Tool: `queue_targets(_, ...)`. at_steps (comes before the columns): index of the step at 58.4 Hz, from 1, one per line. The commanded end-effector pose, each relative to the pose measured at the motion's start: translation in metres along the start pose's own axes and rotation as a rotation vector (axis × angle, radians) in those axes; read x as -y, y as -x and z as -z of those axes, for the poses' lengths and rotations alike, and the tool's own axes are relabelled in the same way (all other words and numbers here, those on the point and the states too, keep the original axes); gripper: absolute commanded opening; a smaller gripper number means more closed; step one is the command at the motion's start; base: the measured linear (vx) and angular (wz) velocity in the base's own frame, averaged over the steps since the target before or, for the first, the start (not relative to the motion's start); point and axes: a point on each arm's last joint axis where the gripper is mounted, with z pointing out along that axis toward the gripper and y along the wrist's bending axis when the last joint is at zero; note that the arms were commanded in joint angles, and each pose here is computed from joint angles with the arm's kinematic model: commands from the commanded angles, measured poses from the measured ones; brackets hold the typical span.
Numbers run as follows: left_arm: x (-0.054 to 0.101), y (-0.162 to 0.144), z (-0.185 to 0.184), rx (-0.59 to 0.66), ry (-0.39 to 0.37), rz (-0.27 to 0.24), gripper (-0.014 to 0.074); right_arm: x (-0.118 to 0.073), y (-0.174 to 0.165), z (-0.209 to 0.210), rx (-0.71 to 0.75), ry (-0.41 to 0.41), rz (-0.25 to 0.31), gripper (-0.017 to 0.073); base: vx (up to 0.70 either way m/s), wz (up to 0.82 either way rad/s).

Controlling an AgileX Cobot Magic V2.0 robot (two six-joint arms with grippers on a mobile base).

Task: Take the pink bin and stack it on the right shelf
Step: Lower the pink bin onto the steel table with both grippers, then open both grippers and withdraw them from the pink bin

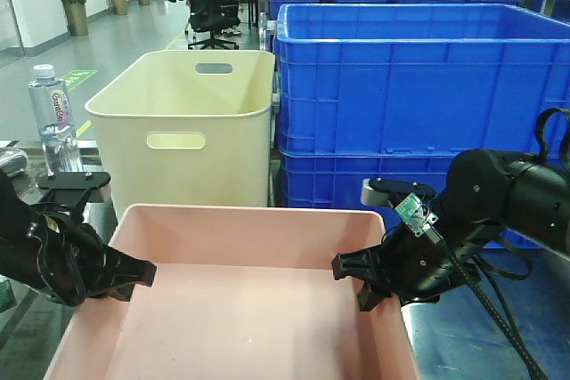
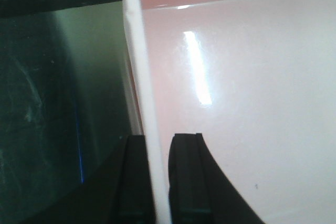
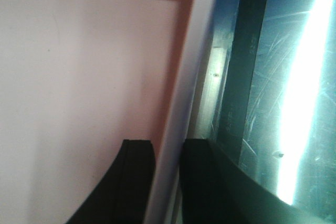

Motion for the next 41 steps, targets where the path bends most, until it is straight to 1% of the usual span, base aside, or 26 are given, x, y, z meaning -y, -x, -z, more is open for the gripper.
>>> queue_targets(1,0.013,0.013,0.024,0.129,-0.068,0.026,0.0194,-0.007,0.013,0.027,0.151,0.047,-0.022,0.0048,0.00,0.00)
queue_targets(7,0.013,0.014,0.024,0.141,-0.067,0.027,0.0309,-0.008,0.013,0.027,0.152,0.051,-0.026,0.0121,0.00,0.00)
queue_targets(12,0.013,0.014,0.024,0.143,-0.067,0.027,0.0395,-0.008,0.013,0.027,0.152,0.051,-0.026,0.0203,0.00,0.00)
queue_targets(21,0.013,0.014,0.025,0.146,-0.067,0.027,0.0492,-0.008,0.013,0.027,0.153,0.051,-0.026,0.0370,0.00,0.00)
queue_targets(22,0.013,0.014,0.025,0.149,-0.067,0.027,0.0498,-0.008,0.013,0.027,0.153,0.051,-0.026,0.0405,0.00,0.00)
queue_targets(28,0.014,0.015,0.028,0.158,-0.069,0.026,0.0494,-0.009,0.014,0.031,0.169,0.058,-0.031,0.0463,0.00,0.00)
queue_targets(33,0.015,0.016,0.038,0.196,-0.071,0.023,0.0478,-0.009,0.015,0.043,0.216,0.051,-0.016,0.0468,0.00,0.00)
queue_targets(37,0.016,0.018,0.052,0.262,-0.073,0.017,0.0456,-0.009,0.015,0.060,0.280,0.042,0.004,0.0461,0.00,0.00)
queue_targets(41,0.018,0.020,0.073,0.354,-0.070,0.003,0.0428,-0.010,0.014,0.082,0.354,0.032,0.027,0.0447,0.00,0.00)
